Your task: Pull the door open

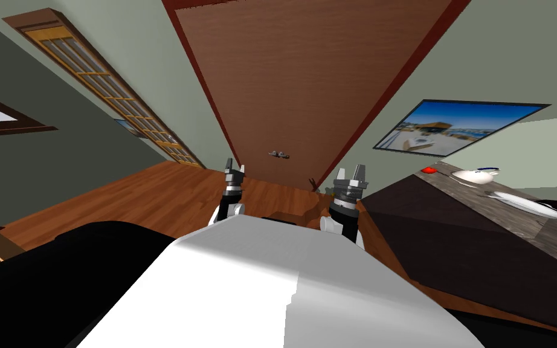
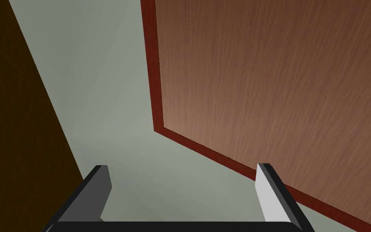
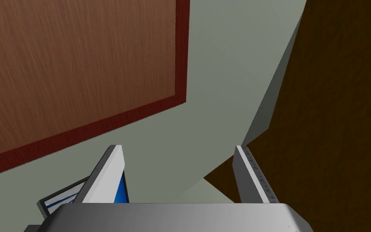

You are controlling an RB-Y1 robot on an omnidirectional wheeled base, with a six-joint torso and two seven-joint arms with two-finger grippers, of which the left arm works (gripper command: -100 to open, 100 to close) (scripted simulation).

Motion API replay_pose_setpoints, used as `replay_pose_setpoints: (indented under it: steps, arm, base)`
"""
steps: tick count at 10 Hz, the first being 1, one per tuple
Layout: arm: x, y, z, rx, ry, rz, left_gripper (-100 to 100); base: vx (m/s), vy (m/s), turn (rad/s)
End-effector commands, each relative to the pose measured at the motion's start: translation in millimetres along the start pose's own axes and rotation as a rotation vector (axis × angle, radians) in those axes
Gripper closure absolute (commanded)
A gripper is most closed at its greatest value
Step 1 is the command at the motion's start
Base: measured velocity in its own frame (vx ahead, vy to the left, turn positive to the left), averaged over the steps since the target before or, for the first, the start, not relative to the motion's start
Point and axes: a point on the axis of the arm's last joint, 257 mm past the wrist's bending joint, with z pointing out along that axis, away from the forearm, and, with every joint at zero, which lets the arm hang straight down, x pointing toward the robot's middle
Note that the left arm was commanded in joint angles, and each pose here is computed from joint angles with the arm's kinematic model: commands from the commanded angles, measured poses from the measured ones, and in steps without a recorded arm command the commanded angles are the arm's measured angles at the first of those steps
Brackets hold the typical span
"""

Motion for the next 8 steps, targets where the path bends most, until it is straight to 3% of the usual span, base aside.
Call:
replay_pose_setpoints:
  steps: [1,8]
  arm:
    - [-2.1,12.4,-4.0,-0.019,0.004,0.002,-100]
    - [-15.4,62.5,-17.0,-0.097,0.015,0.015,-100]
  base:
    - [0.139,-0.020,-0.053]
    - [0.093,-0.005,-0.043]
